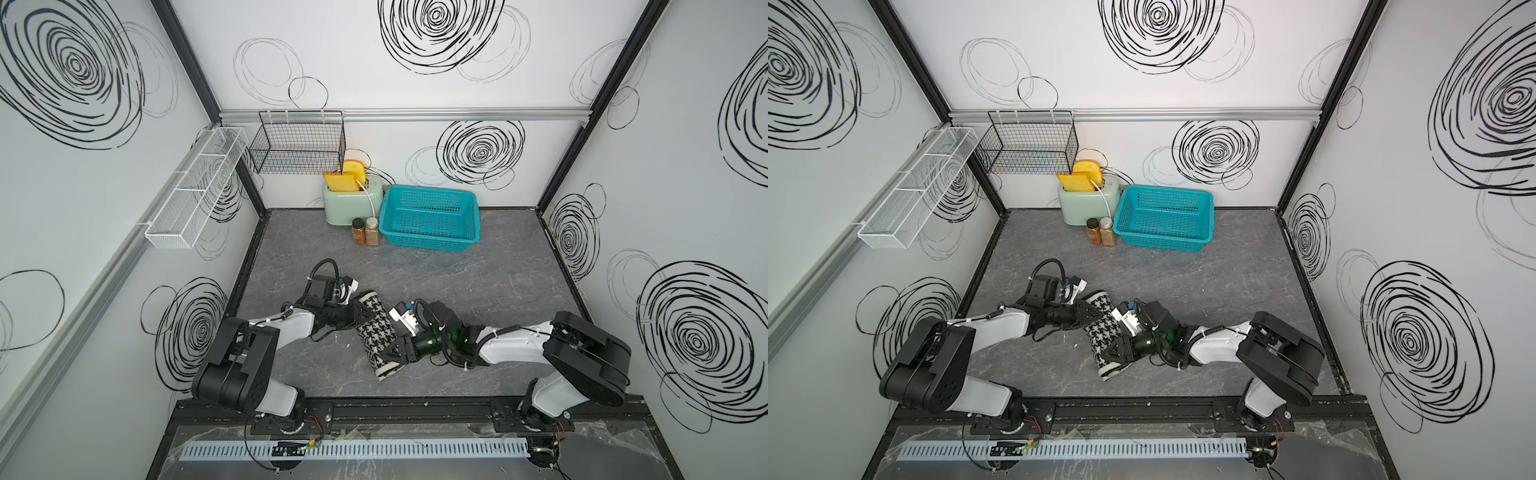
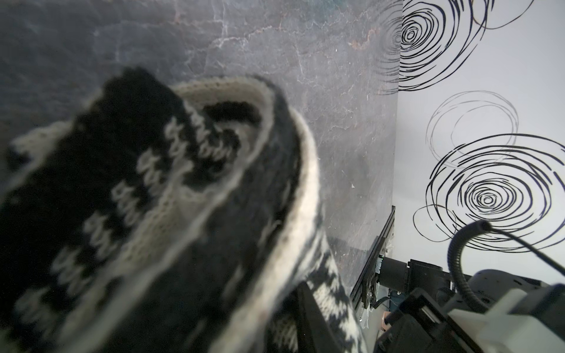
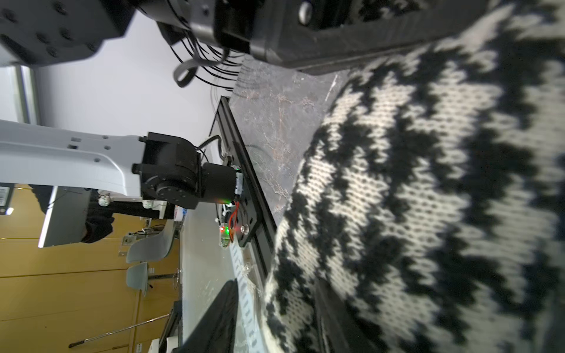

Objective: Roll up the scarf and place it into the basket
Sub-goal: Roll the scarf at the center of the board.

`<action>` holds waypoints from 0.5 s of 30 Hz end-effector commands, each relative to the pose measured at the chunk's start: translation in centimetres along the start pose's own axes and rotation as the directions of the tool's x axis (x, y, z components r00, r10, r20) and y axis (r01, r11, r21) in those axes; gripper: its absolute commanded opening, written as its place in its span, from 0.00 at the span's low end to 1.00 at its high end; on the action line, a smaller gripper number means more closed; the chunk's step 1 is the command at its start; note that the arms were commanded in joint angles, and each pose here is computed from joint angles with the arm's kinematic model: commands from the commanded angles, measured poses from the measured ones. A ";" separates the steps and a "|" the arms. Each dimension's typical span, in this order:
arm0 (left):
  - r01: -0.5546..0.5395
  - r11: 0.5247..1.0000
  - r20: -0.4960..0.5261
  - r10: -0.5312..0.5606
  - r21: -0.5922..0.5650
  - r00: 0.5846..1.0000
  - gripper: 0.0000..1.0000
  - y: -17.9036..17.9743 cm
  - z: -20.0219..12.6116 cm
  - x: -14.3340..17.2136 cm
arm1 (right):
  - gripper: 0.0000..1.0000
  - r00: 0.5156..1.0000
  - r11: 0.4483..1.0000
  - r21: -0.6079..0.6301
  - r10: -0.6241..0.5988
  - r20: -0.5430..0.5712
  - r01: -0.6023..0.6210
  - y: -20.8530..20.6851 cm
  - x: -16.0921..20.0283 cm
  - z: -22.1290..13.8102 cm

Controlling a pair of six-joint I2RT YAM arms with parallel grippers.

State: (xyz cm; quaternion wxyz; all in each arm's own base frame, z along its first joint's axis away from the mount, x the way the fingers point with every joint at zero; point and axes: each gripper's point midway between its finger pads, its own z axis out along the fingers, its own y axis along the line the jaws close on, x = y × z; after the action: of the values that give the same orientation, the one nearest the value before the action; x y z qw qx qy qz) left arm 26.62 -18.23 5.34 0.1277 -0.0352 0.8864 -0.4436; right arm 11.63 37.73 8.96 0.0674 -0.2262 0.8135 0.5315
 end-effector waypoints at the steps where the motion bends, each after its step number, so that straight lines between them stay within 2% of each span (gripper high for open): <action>1: 0.066 0.990 -0.020 -0.069 -0.123 0.997 0.22 3.1 0.2 1.9 | 0.43 0.986 0.985 0.159 0.087 -0.141 -0.064 -4.4 4.1 0.2; 3: 0.065 0.990 -0.024 -0.069 -0.126 0.997 0.23 3.1 0.3 2.0 | 0.43 0.988 0.988 0.144 0.068 -0.136 -0.048 -3.6 3.6 -0.2; 7: 0.066 0.988 -0.015 -0.068 -0.137 0.998 0.23 3.2 0.2 1.9 | 0.46 0.996 0.993 0.085 -0.073 -0.054 0.078 2.2 -2.9 -1.3; 10: 0.070 0.987 -0.017 -0.074 -0.146 0.997 0.22 3.6 0.2 2.2 | 0.46 0.992 0.992 0.006 -0.123 -0.005 0.123 5.4 -6.6 -1.3; 12: 0.074 0.986 -0.017 -0.077 -0.151 0.997 0.22 3.7 0.2 2.3 | 0.45 0.993 0.993 -0.016 -0.120 -0.001 0.120 5.3 -7.2 -0.7; 15: 0.079 0.985 -0.009 -0.081 -0.153 0.997 0.22 3.7 0.2 2.2 | 0.43 0.997 0.995 -0.066 -0.072 -0.026 0.070 3.3 -6.1 0.5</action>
State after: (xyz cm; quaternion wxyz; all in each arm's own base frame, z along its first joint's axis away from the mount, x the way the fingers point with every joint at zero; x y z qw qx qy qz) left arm 26.69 -18.02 5.15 0.1386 -0.0377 0.8901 -0.4325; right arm 16.63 41.66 18.16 0.1320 -0.2774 0.7710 0.5578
